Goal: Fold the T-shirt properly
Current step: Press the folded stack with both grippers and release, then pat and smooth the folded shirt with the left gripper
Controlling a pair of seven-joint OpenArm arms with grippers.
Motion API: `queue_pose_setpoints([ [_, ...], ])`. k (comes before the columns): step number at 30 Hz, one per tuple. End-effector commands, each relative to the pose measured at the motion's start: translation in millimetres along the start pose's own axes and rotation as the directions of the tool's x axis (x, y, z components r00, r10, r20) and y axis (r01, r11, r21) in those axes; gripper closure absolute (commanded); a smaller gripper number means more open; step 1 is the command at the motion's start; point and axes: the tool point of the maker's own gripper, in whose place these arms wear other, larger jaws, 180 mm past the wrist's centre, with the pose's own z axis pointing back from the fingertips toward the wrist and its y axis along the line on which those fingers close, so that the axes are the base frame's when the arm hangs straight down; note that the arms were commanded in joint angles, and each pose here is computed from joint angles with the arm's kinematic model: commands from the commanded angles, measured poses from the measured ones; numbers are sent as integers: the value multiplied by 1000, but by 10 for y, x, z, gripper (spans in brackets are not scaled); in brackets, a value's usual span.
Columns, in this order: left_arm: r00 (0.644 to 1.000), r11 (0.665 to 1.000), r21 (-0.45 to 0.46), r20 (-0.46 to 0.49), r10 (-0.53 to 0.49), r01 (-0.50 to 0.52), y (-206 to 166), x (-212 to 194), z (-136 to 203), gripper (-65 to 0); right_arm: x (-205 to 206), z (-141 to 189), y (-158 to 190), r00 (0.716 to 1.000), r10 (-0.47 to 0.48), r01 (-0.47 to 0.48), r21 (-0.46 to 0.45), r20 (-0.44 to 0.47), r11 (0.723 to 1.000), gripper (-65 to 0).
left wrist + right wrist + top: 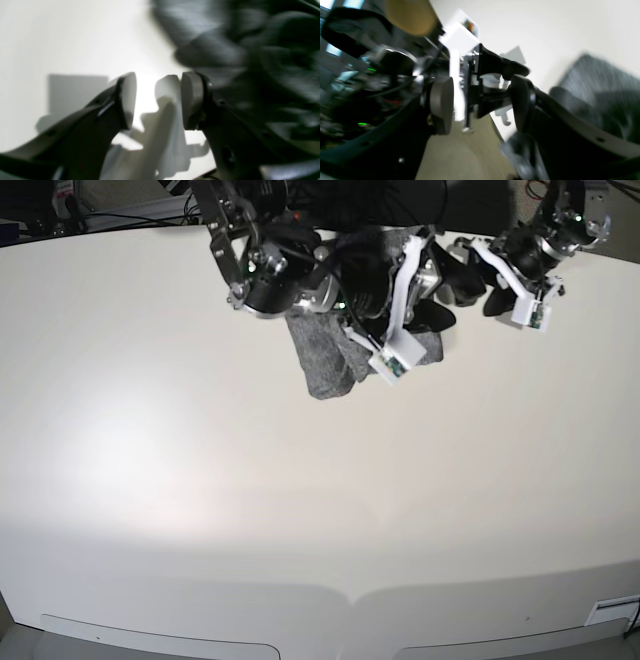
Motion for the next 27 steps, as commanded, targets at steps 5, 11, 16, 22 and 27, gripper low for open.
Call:
queue_pose_setpoints([
  [5,996,995,71,62,63,-68,329,158,177,-279,302,8,-36,996,83,-82,-8,39,997,-361],
  [11,992,1000,11,124,-19,17,93,449,298,-279,427,272,-633,988,151,-155,-219,-37,963,-361],
  [16,964,990,-38,235,-122,135,-310,884,534,-279,482,787,-1208,987,147,-158,-411,-58,898,-361],
  [22,938,952,-154,272,-215,263,-939,977,486,-279,285,1666,-1815,991,71,-126,-642,-111,757,-361],
  [27,927,926,-202,266,-263,320,-1349,868,341,-279,132,2398,-2070,994,9,-87,-766,-106,637,-361],
])
